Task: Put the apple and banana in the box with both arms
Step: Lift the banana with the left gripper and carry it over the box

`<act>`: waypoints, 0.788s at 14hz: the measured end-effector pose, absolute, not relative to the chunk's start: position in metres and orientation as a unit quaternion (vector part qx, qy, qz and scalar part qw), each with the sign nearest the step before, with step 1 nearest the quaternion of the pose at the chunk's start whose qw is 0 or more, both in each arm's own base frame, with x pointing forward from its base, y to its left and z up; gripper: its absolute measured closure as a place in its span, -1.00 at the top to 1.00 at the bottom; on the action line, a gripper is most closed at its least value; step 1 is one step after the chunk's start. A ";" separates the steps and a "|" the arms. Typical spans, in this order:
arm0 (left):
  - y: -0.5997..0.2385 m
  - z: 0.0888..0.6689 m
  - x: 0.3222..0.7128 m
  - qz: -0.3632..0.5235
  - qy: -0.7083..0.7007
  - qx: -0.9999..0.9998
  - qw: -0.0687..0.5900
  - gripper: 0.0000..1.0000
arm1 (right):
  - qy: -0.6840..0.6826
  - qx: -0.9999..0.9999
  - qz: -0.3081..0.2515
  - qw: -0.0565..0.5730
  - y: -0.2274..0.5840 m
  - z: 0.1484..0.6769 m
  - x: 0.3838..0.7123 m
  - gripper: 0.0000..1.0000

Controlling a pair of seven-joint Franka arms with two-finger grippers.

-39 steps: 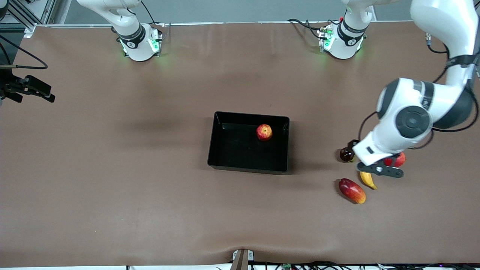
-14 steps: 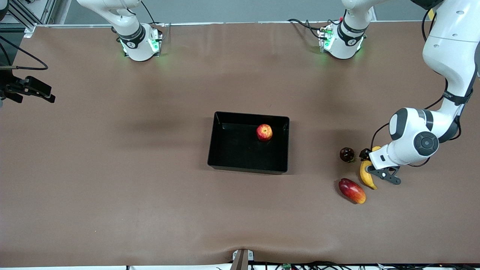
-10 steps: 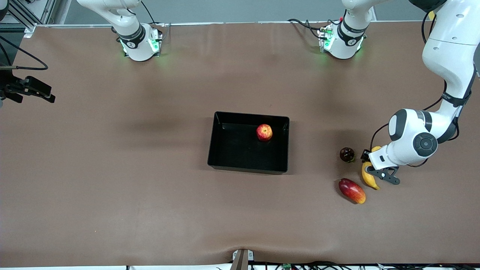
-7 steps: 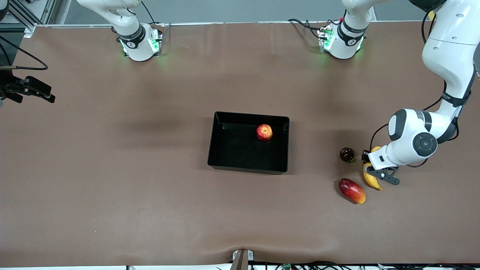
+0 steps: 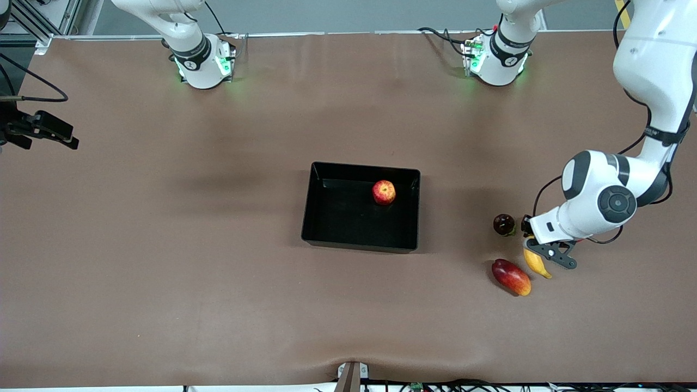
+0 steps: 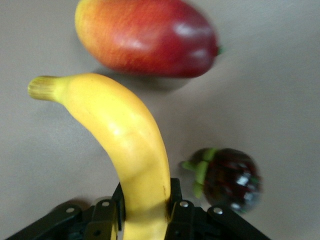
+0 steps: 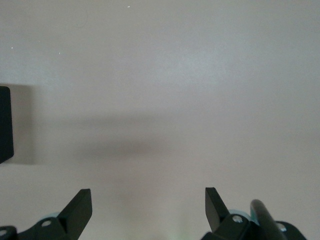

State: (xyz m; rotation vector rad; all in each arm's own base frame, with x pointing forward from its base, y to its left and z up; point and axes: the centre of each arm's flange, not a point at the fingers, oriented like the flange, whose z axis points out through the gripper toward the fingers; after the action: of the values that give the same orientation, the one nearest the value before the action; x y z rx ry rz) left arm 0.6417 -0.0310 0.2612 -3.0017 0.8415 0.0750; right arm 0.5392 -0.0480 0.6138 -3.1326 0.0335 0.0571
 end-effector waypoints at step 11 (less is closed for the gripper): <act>-0.217 0.350 0.610 0.007 0.170 -0.985 -0.017 -0.29 | 0.013 -1.000 0.019 0.004 -0.051 0.613 0.539 1.00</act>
State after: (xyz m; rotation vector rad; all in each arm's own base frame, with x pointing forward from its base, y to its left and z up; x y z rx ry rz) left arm 0.6099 -0.2171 0.3503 -3.1300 0.5410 0.0218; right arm 0.5391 -0.0507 0.6135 -3.1323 0.0411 0.0585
